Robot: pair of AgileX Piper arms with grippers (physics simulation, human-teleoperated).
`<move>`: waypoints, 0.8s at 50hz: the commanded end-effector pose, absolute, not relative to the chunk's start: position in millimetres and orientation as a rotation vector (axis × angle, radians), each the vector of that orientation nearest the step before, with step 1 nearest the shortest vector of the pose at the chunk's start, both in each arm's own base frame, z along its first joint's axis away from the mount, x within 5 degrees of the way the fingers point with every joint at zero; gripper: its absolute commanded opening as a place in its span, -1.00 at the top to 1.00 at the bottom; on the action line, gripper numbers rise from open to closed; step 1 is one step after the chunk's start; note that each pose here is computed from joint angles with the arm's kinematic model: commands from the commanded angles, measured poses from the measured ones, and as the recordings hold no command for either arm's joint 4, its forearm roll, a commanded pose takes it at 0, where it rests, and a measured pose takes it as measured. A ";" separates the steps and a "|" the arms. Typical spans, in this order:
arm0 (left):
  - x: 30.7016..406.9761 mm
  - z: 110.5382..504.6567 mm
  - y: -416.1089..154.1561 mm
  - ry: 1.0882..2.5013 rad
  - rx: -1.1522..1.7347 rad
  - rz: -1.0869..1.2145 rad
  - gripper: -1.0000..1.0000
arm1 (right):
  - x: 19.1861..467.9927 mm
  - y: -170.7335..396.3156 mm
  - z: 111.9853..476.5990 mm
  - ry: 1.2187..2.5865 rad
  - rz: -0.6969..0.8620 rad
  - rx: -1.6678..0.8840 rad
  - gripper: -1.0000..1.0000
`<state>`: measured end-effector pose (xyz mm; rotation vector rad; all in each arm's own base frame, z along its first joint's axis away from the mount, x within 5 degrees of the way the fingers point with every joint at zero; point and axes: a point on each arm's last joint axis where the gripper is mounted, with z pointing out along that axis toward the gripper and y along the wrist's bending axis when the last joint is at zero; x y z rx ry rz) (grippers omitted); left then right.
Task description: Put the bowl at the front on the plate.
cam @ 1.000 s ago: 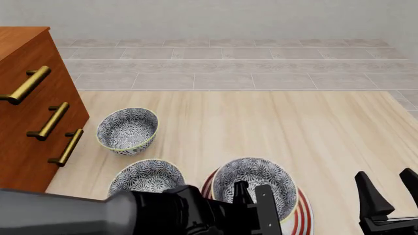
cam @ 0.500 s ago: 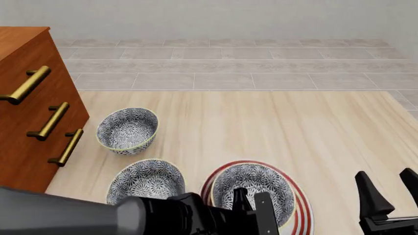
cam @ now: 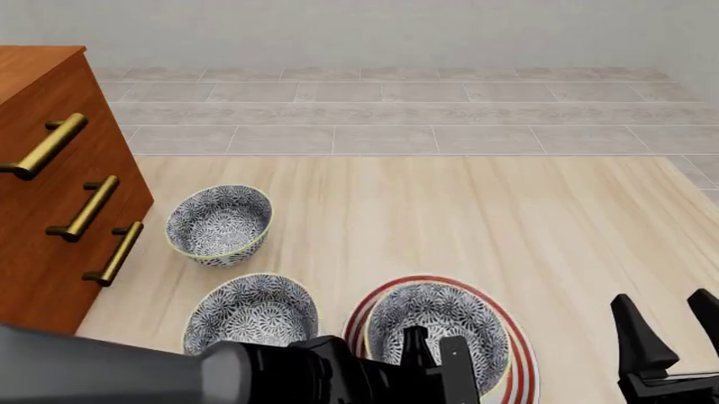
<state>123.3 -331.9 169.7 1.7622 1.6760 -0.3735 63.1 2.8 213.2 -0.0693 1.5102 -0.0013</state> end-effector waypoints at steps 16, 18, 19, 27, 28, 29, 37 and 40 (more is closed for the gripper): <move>116.4 190.7 -331.1 1.639 1.774 -0.383 -1.00 | 62.1 2.8 213.2 1.508 0.000 -0.069 -1.00; 114.0 195.1 -331.1 1.634 1.773 -0.390 -1.00 | 62.0 2.8 213.2 1.508 0.000 -0.069 -1.00; 113.1 198.3 -331.2 1.629 1.770 -0.394 -1.00 | 62.0 2.8 213.2 1.508 -0.001 -0.068 -1.00; 102.6 223.1 -332.0 1.606 1.756 -0.432 -1.00 | 62.4 2.8 213.2 1.508 -0.002 -0.069 -1.00; 101.8 224.9 -331.5 1.599 1.759 -0.431 -1.00 | 62.3 2.8 213.2 1.508 -0.002 -0.069 -1.00; 101.2 227.6 -331.1 1.595 1.760 -0.432 -1.00 | 62.2 2.8 213.2 1.507 -0.002 -0.069 -1.00; 102.4 249.8 -326.6 1.557 1.745 -0.432 -1.00 | 61.6 2.8 213.1 1.506 -0.001 -0.069 -1.00; 101.7 258.3 -325.1 1.545 1.735 -0.437 -1.00 | 61.5 2.8 213.1 1.506 -0.001 -0.068 -1.00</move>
